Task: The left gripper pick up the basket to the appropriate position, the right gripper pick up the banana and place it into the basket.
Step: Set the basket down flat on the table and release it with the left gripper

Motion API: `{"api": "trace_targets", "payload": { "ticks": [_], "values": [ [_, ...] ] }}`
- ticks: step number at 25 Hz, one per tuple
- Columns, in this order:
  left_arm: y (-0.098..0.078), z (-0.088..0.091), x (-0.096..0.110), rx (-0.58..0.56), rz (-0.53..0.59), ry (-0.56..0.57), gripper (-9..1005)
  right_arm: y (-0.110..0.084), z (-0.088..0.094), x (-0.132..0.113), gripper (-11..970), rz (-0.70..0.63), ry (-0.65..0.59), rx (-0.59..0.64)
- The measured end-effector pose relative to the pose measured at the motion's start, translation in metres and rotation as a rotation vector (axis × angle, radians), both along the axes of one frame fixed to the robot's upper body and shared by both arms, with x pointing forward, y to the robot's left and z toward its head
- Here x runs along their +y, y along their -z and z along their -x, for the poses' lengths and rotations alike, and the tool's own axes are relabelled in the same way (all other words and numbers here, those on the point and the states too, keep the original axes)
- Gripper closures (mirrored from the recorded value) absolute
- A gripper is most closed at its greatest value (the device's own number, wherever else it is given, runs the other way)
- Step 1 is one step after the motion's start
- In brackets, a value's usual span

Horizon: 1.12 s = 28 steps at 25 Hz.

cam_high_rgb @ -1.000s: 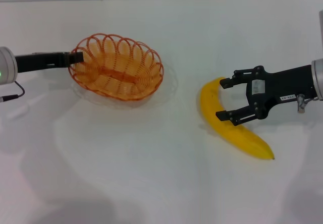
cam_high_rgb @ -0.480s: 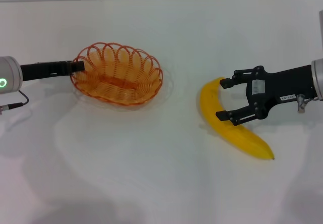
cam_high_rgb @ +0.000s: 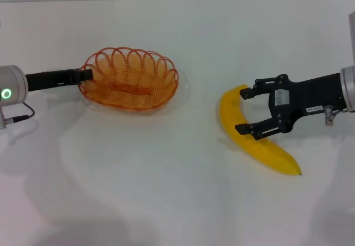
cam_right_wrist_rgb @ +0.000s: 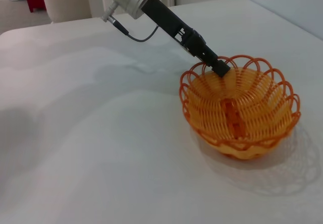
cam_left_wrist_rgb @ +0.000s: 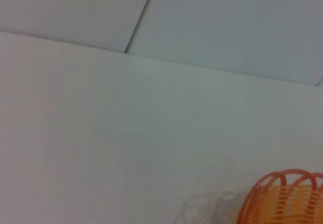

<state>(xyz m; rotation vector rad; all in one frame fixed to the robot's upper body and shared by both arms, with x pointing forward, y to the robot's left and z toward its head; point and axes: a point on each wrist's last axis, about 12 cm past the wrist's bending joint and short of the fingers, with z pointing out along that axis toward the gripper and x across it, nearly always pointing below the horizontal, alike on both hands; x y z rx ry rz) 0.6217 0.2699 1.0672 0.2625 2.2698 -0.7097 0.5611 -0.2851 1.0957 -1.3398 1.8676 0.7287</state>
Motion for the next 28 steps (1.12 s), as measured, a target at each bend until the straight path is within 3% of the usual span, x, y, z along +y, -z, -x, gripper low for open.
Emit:
{"api": "trace_targets", "payload": {
  "ticks": [20, 28],
  "values": [
    [0.0042, 0.0017, -0.0013, -0.009, -0.015, 0.012, 852, 0.0013, 0.0011, -0.0007, 78, 0.000, 0.001, 0.002],
    [0.0029, 0.0026, -0.0013, -0.049, -0.001, 0.022, 571, 0.0021, 0.0020, -0.0017, 78, 0.002, 0.004, 0.005]
  ]
}}
